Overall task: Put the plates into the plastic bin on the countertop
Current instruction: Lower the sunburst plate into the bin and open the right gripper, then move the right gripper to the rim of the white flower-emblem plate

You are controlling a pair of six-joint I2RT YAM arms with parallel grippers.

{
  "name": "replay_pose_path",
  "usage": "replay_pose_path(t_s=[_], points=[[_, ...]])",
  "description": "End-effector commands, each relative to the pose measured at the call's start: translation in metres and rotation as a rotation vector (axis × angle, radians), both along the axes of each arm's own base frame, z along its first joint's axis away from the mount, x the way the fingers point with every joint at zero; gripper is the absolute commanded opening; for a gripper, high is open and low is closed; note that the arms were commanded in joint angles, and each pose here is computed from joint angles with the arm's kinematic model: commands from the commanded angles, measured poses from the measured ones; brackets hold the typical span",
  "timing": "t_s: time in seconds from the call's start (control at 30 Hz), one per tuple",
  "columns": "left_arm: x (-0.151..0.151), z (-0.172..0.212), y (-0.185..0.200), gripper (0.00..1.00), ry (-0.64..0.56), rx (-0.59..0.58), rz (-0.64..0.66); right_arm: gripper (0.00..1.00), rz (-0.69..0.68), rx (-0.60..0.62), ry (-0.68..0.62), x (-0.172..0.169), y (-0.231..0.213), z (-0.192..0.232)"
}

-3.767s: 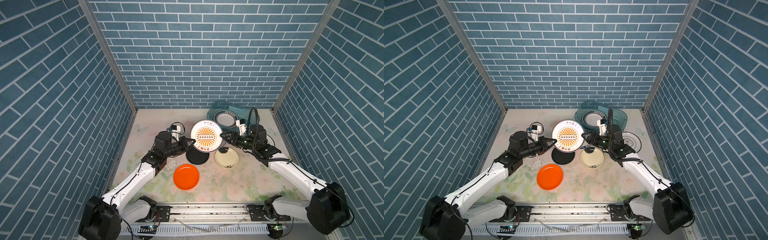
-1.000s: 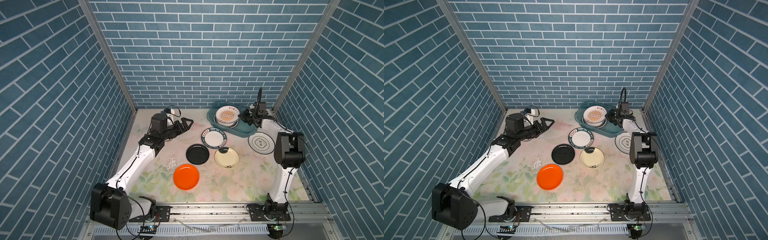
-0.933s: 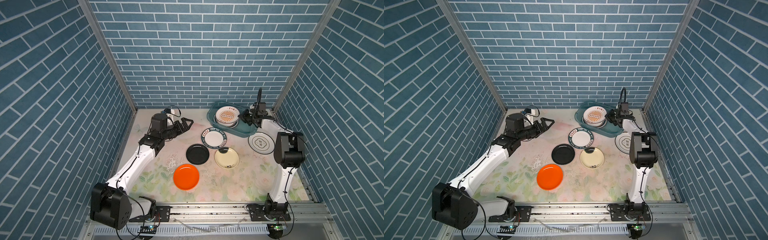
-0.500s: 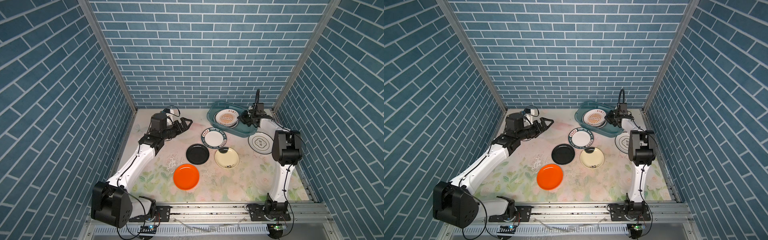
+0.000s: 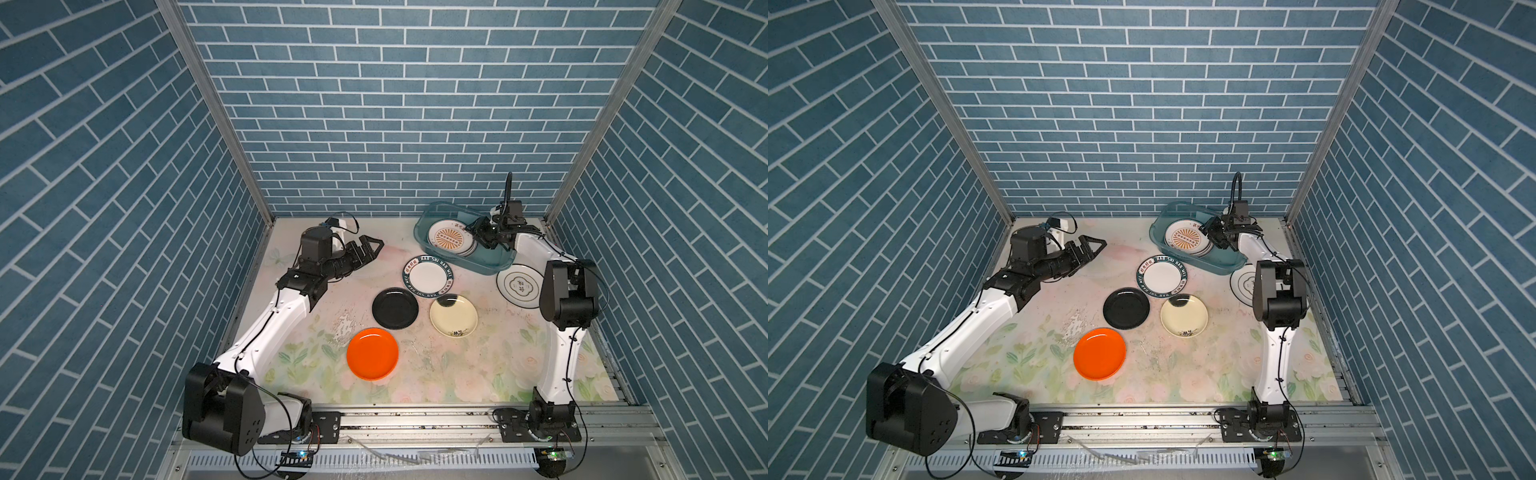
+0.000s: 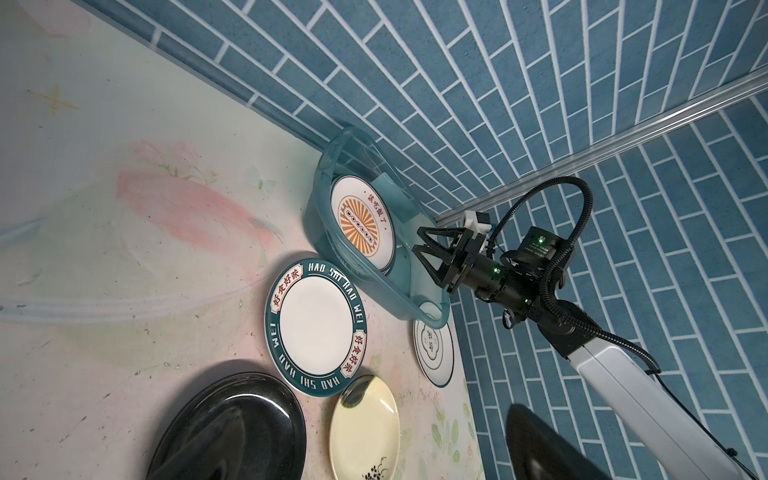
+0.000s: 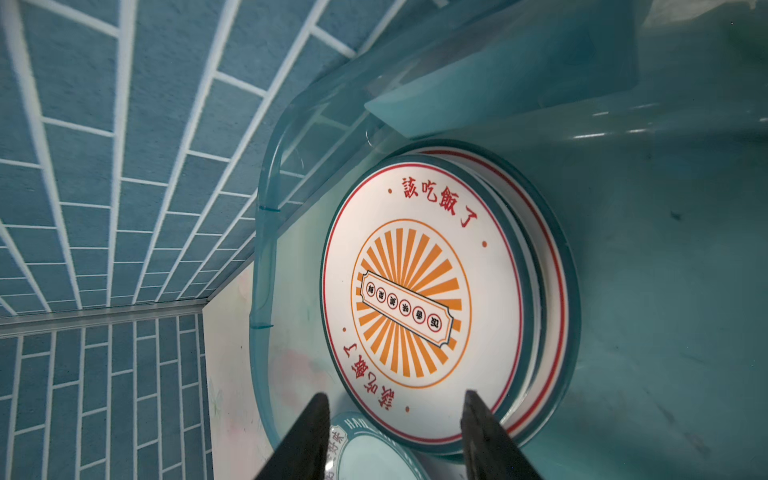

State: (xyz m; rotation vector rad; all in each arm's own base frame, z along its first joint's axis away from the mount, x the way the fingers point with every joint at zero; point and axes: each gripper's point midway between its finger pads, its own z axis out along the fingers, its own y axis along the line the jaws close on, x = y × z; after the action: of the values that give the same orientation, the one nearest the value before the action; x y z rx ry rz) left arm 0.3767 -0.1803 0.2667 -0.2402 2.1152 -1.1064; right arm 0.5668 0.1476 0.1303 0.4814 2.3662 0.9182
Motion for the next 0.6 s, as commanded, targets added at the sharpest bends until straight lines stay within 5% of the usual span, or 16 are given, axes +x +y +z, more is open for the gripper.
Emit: replay_pose_path(t_s=[0.0, 0.27, 0.57], points=[[-0.002, 0.0, 0.002, 0.99, -0.015, 0.002, -0.01, 0.53, 0.039, -0.024, 0.001, -0.002, 0.002, 0.003], [-0.003, 0.0, 0.005, 1.0, -0.027, 0.003, -0.007, 0.57, 0.011, -0.1, -0.035, -0.03, -0.026, 0.05], [0.003, 0.01, 0.002, 1.0, -0.088, -0.023, -0.017, 0.77, -0.134, -0.12, -0.059, -0.104, -0.087, 0.086]])
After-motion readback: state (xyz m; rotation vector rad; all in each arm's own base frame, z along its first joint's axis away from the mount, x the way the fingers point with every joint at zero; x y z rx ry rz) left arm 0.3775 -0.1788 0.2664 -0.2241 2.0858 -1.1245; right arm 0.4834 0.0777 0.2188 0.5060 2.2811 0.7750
